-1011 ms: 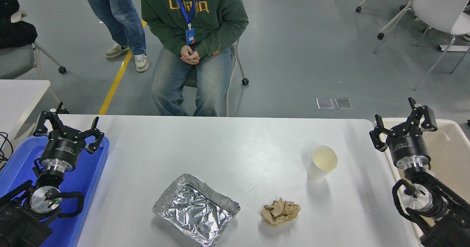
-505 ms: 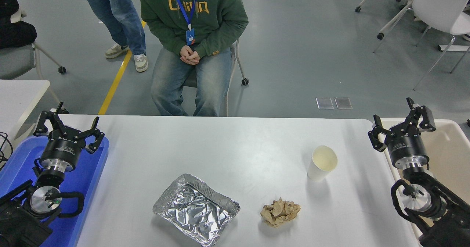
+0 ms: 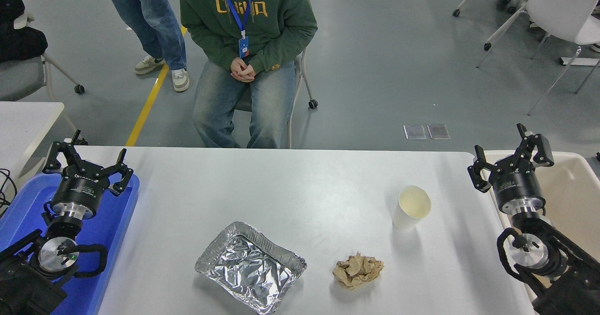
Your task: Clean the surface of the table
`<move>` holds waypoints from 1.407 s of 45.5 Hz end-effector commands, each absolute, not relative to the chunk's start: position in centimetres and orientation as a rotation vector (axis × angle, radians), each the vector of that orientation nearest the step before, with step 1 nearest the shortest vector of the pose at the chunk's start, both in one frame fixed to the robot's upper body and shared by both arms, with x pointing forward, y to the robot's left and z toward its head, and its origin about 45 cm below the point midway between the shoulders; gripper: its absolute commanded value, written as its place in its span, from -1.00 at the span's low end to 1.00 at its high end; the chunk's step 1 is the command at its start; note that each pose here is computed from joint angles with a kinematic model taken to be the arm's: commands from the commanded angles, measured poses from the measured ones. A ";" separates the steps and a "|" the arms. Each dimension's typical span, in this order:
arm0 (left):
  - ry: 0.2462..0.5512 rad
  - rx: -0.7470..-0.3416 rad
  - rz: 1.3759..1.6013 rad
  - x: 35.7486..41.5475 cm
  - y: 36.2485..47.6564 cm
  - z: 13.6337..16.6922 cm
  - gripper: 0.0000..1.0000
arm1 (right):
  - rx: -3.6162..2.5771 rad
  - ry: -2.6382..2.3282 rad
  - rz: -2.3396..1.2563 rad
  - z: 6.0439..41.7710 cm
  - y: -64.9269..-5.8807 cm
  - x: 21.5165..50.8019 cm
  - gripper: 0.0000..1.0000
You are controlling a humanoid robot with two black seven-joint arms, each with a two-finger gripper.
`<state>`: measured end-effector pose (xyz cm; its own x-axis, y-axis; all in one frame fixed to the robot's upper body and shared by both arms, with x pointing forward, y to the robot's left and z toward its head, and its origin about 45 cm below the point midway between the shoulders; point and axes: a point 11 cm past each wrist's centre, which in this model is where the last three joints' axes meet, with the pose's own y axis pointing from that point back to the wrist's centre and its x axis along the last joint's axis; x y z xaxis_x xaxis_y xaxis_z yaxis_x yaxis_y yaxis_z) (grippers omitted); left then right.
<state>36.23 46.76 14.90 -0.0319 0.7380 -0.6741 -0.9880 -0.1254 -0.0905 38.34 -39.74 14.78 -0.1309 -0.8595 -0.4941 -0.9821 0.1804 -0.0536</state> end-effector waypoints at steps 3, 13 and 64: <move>0.475 -0.692 1.575 36.27 46.8 14.98 1.00 | -1.715 2.048 0.403 15.2 -40.2 38.6 1.00; 0.475 -0.694 1.575 36.27 46.8 15.01 1.00 | -1.739 2.051 0.369 16.0 -40.9 38.8 1.00; 0.475 -0.694 1.575 36.27 46.8 15.01 1.00 | -1.892 2.066 0.450 15.3 -42.2 38.2 1.00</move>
